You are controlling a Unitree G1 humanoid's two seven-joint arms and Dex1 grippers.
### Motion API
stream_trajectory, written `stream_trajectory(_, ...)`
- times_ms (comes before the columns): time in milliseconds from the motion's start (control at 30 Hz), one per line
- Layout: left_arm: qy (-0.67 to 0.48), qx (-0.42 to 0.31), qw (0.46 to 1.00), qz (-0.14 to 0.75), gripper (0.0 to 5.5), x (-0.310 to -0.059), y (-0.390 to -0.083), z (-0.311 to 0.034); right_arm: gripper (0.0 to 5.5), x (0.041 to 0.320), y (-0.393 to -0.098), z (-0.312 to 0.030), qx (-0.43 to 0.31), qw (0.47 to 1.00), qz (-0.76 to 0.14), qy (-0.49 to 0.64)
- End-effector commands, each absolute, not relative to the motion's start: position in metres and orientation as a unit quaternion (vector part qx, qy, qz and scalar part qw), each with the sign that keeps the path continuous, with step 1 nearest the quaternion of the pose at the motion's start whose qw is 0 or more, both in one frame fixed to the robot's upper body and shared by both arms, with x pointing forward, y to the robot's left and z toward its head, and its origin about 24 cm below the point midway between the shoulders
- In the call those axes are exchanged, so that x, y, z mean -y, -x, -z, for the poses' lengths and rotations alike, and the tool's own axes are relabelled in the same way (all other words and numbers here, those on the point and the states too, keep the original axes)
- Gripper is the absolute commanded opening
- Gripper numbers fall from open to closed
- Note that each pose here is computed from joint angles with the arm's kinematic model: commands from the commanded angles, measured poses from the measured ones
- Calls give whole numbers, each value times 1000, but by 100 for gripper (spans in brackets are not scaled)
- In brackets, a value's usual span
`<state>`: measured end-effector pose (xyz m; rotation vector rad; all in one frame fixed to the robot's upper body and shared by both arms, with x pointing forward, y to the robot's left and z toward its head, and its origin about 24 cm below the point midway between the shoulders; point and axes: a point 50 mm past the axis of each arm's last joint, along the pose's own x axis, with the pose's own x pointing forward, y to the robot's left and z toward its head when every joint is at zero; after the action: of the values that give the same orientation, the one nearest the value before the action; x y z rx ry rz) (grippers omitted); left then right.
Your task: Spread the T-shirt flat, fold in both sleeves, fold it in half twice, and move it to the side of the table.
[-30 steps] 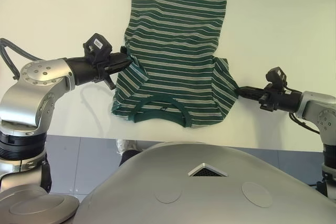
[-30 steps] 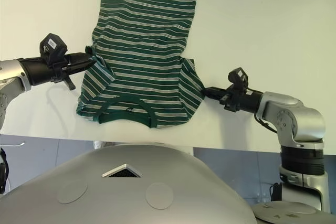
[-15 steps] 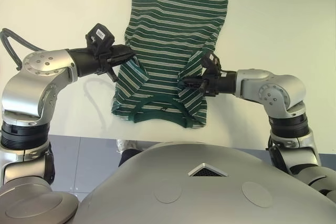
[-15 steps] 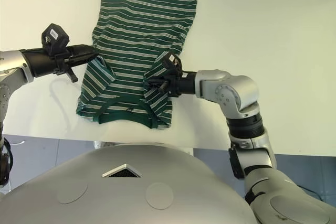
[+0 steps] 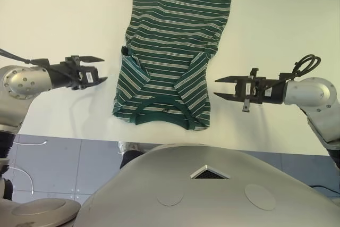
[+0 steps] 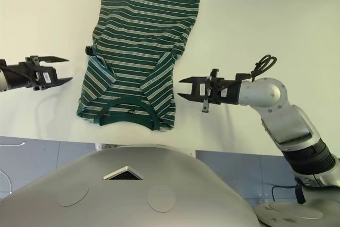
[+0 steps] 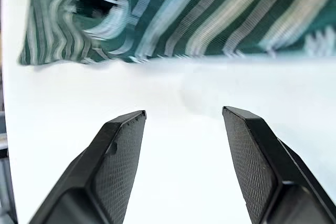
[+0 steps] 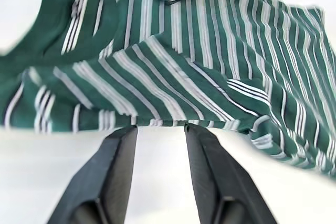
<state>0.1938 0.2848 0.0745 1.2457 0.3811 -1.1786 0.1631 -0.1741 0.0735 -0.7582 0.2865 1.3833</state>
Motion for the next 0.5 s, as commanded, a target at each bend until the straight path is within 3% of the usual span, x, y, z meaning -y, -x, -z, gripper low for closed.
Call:
stream_trajectory(33,-565,-115,535,617,267,-297,-155,-49,166,179,-134,-53,-60,607,-672,420)
stream_trajectory(333,-527,-22,520,672,267,-260,-145,-33,166,163,-142,-38,8,611,-656,444)
stream_trajectory(500,-508,-25,507,696,174,-255,-141,-29,71,160,-148,-41,17,592,-666,453)
